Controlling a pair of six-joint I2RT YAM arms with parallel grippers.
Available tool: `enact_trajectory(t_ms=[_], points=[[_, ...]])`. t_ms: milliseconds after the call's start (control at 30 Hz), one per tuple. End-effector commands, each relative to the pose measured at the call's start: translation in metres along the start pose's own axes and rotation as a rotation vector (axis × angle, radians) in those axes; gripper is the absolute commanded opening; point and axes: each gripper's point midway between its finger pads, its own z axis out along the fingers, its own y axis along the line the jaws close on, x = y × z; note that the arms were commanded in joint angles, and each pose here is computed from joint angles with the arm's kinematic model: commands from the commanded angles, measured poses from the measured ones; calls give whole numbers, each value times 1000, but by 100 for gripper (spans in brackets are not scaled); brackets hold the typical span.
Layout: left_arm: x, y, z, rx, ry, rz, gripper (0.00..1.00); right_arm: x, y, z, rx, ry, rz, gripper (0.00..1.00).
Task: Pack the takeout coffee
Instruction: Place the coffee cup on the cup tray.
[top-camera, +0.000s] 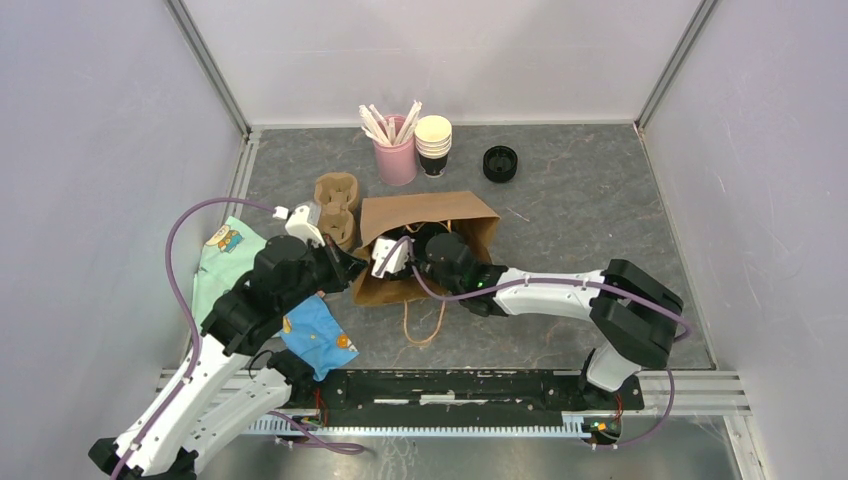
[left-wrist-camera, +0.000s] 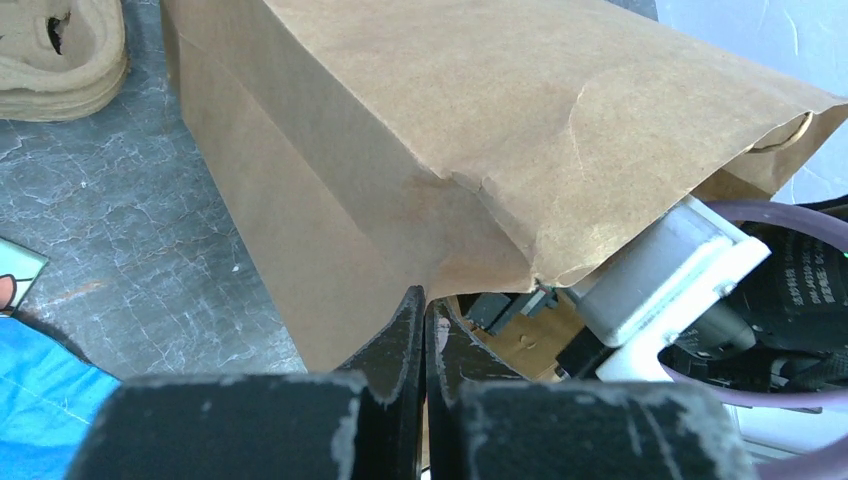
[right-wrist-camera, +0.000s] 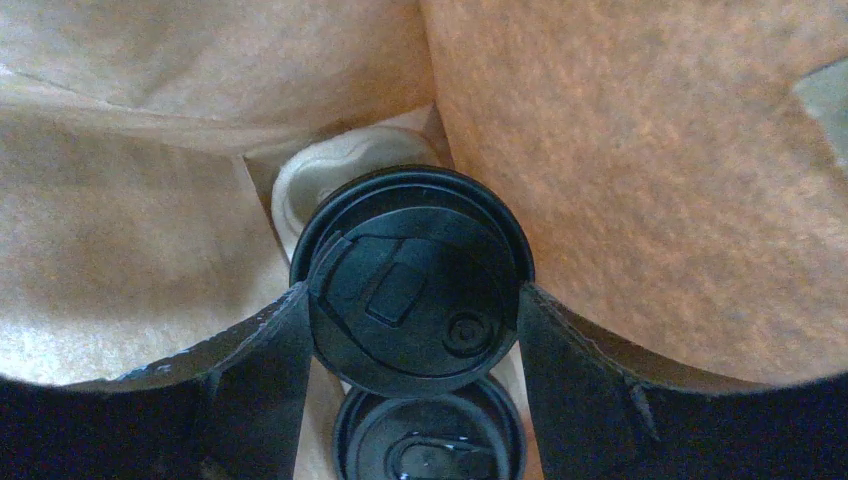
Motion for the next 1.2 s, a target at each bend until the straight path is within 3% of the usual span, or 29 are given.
enact_trajectory(t_ms=[0, 367, 833, 1167], points=[[-15, -10, -7, 12, -32, -27, 2, -10, -10, 7, 20, -69, 27, 0], [-19, -8, -7, -9, -45, -24, 2, -22, 9, 9, -103, -132, 27, 0], [-18, -10, -5, -5, -31, -28, 2, -3, 4, 29, -11, -71, 37, 0], [-23, -18, -5, 8, -18, -22, 2, -10, -17, 18, 42, -43, 101, 0]])
